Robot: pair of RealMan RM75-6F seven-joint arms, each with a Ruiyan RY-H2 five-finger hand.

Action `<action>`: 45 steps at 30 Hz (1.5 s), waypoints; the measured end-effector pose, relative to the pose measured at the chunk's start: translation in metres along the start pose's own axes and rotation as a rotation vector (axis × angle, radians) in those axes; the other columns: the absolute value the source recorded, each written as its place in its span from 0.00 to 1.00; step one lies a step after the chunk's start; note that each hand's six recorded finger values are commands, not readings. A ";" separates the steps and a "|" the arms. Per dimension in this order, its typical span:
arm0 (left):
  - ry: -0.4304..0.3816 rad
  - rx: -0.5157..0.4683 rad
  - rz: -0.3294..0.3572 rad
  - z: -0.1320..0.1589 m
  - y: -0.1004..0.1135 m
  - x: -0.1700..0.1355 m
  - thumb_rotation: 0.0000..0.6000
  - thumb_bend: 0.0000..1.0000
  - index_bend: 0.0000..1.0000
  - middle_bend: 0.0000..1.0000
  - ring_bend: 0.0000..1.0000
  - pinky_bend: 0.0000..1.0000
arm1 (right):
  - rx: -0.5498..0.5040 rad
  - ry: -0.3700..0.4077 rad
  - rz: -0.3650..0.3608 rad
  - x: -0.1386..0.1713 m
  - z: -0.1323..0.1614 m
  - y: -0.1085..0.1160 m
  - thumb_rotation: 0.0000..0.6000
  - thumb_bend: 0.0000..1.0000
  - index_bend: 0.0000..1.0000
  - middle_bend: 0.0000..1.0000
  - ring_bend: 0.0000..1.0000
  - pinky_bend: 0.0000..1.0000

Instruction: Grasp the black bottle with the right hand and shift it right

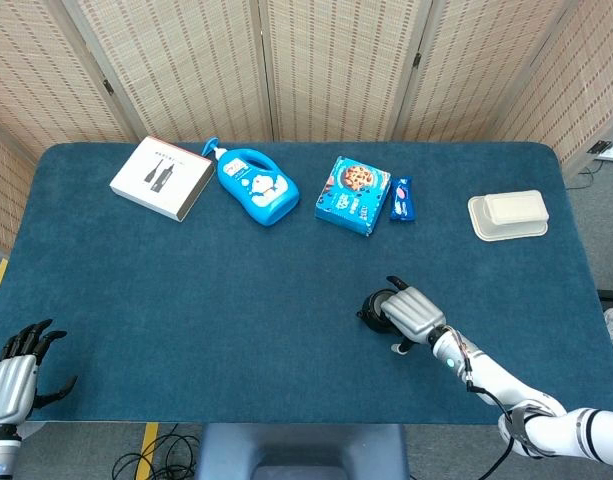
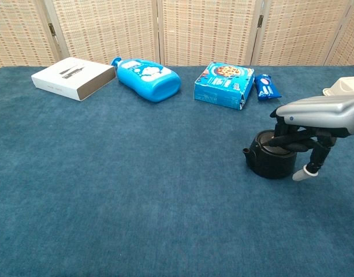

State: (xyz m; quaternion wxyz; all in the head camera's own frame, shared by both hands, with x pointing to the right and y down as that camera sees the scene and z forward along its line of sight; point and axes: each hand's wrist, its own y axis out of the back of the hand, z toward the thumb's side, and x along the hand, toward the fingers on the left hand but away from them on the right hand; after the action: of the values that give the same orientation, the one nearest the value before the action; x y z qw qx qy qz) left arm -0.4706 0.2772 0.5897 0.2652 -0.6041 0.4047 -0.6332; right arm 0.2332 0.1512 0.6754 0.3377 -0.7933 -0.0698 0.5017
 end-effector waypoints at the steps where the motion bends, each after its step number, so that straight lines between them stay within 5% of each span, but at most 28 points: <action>1: 0.000 0.001 -0.001 0.000 0.000 0.000 1.00 0.27 0.26 0.12 0.11 0.15 | -0.005 0.000 0.003 0.000 0.000 -0.001 1.00 0.00 0.92 0.95 0.81 0.02; 17: -0.019 0.002 0.010 0.006 0.004 -0.001 1.00 0.27 0.26 0.12 0.11 0.14 | -0.177 -0.026 0.032 0.015 -0.016 0.017 1.00 0.00 0.96 0.99 0.85 0.07; 40: -0.023 0.007 0.008 0.009 0.005 -0.001 1.00 0.27 0.26 0.12 0.11 0.14 | -0.206 -0.027 -0.072 0.035 -0.025 0.041 1.00 0.00 1.00 1.00 0.90 0.08; 45: -0.028 0.005 0.006 0.010 0.004 -0.001 1.00 0.27 0.26 0.12 0.11 0.14 | -0.177 -0.050 -0.080 0.040 -0.027 0.040 0.84 0.00 1.00 1.00 0.90 0.08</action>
State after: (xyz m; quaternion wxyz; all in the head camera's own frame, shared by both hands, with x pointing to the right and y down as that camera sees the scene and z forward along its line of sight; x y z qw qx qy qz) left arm -0.4609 0.2739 0.5851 0.2743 -0.6111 0.4011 -0.6249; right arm 0.2657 0.1261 0.6286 0.2843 -0.8038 -0.1541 0.4993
